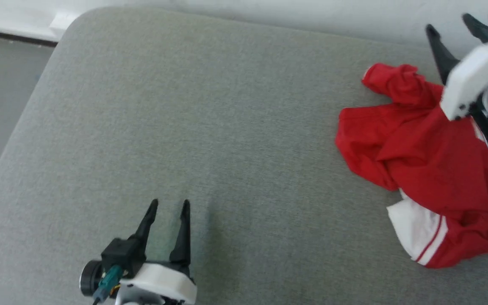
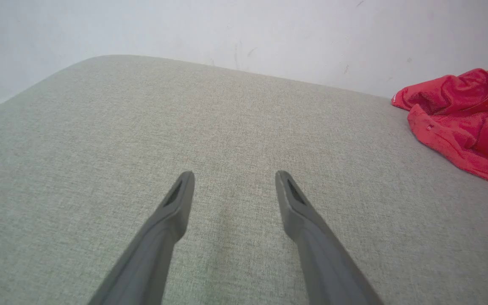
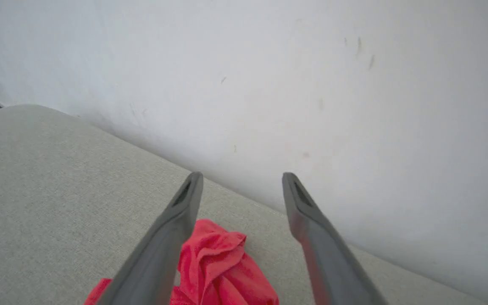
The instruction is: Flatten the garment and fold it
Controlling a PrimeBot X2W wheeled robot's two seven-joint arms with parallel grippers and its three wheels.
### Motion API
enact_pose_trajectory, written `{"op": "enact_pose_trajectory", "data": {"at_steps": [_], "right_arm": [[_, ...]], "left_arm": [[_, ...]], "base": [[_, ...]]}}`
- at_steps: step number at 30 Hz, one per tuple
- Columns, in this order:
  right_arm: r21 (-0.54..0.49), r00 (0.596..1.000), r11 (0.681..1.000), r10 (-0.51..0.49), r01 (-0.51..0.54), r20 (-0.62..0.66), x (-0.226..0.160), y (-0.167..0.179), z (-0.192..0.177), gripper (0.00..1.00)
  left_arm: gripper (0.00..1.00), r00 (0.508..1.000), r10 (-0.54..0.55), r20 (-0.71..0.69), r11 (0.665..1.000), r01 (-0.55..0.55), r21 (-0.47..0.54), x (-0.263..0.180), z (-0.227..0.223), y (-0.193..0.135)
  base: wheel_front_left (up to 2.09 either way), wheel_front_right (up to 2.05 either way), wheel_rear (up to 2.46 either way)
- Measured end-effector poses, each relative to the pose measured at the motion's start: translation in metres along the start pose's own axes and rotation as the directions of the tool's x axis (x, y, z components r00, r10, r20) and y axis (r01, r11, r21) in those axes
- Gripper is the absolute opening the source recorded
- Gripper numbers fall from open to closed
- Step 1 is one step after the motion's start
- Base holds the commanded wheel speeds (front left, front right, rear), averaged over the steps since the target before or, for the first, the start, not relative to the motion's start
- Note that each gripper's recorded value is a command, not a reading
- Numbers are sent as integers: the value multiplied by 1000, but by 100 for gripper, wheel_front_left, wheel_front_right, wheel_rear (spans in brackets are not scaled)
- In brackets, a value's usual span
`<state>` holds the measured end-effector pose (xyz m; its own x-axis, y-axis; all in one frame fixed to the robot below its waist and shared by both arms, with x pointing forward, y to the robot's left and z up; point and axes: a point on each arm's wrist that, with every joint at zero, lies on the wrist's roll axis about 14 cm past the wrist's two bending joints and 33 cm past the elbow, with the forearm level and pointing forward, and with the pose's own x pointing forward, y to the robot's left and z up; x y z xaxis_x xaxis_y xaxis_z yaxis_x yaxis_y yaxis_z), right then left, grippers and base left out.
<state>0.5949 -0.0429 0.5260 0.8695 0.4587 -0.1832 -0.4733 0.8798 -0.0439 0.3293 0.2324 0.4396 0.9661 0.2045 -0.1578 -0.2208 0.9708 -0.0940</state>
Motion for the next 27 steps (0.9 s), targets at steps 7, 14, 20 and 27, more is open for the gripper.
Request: {"op": "enact_pose_trajectory", "data": {"at_steps": [7, 14, 20, 27], "right_arm": [[89, 971, 971, -230, 224, 70, -109, -54, -20, 100], [162, 894, 884, -447, 438, 22, -231, -54, -70, 100], [199, 815, 799, -579, 568, 3, -304, -65, -103, 100], [236, 786, 769, -617, 594, 34, -317, -70, -108, 100]], "left_arm": [[100, 997, -60, 40, 998, 60, 4, -4, 10, -14], [100, 984, -164, 64, 986, 164, 1, -1, 16, -44], [100, 966, -245, 83, 969, 246, 1, 1, 21, -69], [100, 914, -385, 125, 922, 387, 11, 15, 42, -105]], "base": [[0, 0, 0], [0, 0, 0], [0, 0, 0], [0, 0, 0]]}}
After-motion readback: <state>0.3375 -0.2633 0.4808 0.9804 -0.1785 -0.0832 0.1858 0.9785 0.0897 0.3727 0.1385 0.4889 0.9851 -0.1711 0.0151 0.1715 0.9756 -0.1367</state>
